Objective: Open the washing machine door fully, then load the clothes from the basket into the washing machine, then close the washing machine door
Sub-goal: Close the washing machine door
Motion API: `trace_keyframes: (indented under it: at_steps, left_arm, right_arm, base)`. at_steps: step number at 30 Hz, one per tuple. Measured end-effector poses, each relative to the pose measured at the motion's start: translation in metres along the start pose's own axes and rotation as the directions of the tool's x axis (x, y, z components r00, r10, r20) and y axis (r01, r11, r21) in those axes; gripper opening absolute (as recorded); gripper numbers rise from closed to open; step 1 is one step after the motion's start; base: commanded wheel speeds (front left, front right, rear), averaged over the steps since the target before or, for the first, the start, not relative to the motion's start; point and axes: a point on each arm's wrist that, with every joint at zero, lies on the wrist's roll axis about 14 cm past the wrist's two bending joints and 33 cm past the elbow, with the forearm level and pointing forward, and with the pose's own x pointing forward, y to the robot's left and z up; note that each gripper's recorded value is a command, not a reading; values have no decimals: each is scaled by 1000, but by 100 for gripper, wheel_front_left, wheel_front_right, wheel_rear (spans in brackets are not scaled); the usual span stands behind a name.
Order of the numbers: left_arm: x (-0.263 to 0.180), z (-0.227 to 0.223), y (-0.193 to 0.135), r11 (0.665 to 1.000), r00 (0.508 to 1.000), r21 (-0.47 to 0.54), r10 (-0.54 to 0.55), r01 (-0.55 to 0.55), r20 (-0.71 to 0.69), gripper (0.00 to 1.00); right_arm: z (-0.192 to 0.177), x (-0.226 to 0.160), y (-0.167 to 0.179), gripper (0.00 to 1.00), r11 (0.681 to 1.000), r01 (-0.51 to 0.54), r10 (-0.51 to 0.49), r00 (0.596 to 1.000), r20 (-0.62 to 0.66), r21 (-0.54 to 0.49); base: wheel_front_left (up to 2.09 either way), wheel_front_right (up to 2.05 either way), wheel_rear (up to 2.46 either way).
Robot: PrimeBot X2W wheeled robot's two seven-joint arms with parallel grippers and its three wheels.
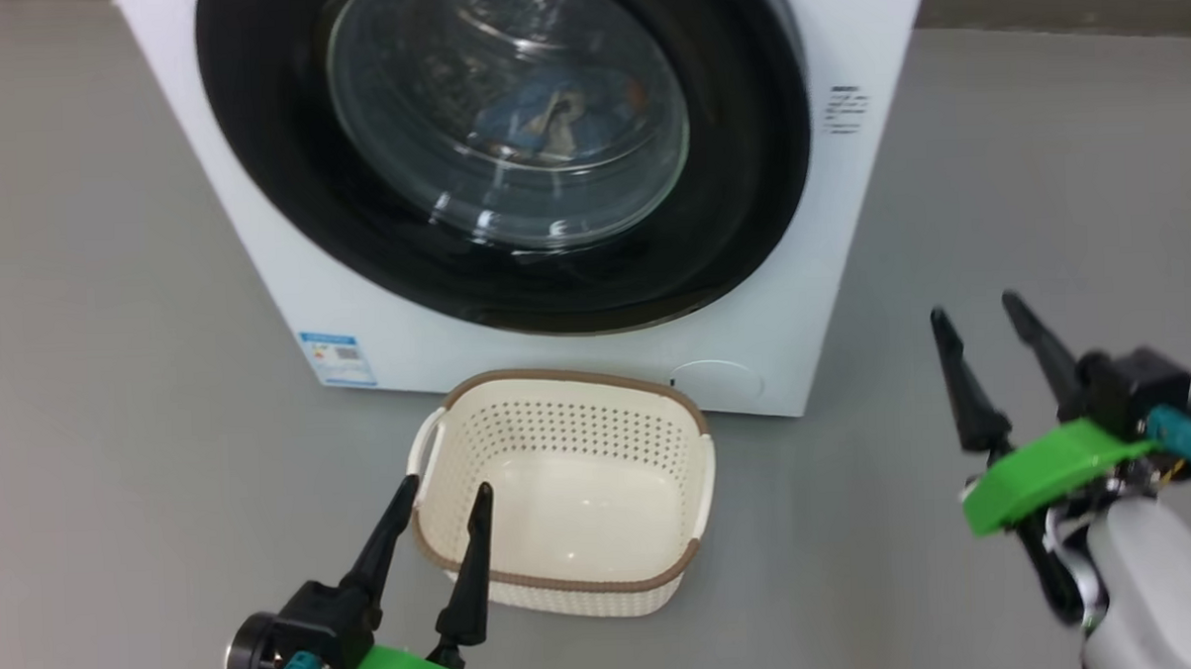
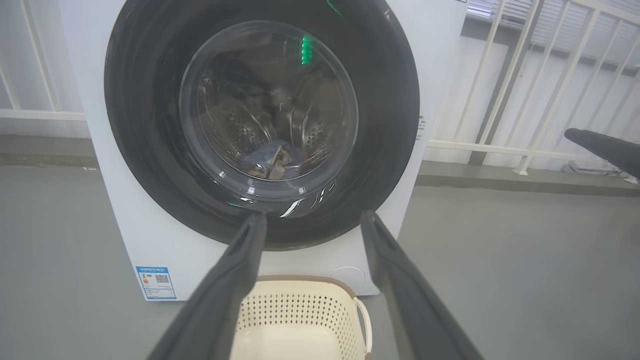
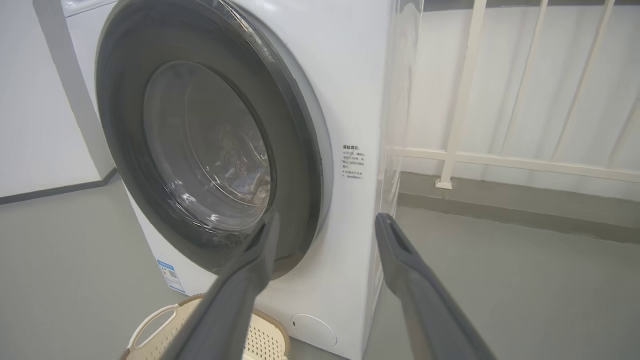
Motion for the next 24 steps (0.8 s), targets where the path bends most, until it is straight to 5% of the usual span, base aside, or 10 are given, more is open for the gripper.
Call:
trace_keyframes:
  at_steps: [7, 24]
  left_arm:
    - [8, 0, -9, 999, 999, -6, -35, 35, 3, 100]
    - [11, -17, -30, 995, 995, -26, -94, 93, -41, 100]
  right_arm:
    - [-20, -55, -23, 100, 991, 130, -129, 991, -39, 21]
    - [-27, -173, -67, 100, 913, 408, -405, 911, -72, 19]
  base:
    - [0, 0, 0]
    - [0, 0, 0]
